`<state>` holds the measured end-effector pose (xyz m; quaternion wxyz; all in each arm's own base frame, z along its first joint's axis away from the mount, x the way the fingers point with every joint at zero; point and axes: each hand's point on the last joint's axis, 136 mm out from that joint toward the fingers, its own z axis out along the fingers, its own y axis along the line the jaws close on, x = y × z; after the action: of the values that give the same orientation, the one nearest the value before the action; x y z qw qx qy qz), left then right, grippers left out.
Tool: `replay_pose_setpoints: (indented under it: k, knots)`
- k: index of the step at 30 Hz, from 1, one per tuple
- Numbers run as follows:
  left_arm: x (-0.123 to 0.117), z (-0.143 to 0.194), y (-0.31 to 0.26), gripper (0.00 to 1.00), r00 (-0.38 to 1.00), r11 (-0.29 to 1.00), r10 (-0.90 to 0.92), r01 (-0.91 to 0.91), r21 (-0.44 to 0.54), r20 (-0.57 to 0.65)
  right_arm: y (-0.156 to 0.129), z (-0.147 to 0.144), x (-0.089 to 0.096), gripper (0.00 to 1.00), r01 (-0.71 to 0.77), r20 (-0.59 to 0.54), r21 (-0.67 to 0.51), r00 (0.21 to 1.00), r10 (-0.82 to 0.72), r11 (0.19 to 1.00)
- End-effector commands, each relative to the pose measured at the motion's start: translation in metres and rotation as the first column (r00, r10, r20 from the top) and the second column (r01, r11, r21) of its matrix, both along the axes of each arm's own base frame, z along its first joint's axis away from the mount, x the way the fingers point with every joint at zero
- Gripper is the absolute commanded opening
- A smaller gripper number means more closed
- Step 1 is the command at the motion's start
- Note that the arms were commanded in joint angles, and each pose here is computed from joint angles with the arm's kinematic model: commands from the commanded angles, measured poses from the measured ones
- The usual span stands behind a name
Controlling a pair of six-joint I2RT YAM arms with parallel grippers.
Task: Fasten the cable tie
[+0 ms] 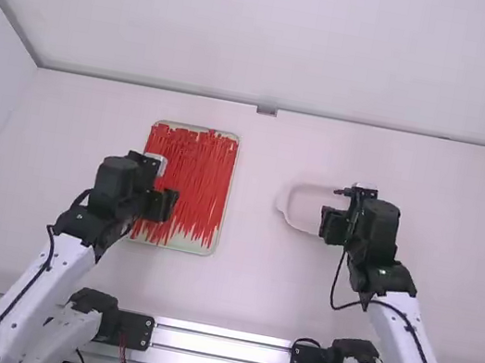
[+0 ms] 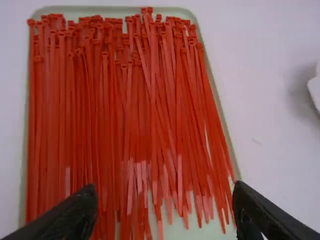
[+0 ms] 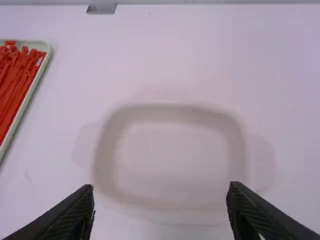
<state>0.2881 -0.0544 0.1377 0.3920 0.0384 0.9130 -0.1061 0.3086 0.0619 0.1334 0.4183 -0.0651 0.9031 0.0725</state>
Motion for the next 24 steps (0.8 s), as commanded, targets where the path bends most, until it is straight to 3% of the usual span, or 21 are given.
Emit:
replay_pose_setpoints:
  k: [1, 11, 17, 24]
  knots:
    - [0.009, 0.011, -0.009, 0.75, 0.999, 0.999, -0.034, 0.033, -0.013, -0.002, 0.007, 0.01, 0.013, 0.75, -0.008, -0.003, 0.005, 1.0, 0.008, 1.0]
    - [0.034, 0.001, -0.012, 0.9, 0.993, 0.999, 0.021, -0.025, -0.028, -0.12, 0.041, 0.005, 0.026, 0.9, -0.093, -0.089, -0.006, 0.992, 0.092, 0.996]
    - [0.054, 0.007, -0.018, 0.95, 0.995, 0.999, 0.015, -0.018, -0.033, -0.103, 0.05, 0.012, 0.032, 0.95, -0.108, -0.088, -0.009, 0.99, 0.107, 0.994]
    - [0.077, 0.025, -0.023, 0.99, 0.995, 1.0, 0.005, -0.007, -0.02, -0.095, 0.067, 0.017, 0.025, 0.99, -0.164, -0.104, 0.015, 0.981, 0.165, 0.986]
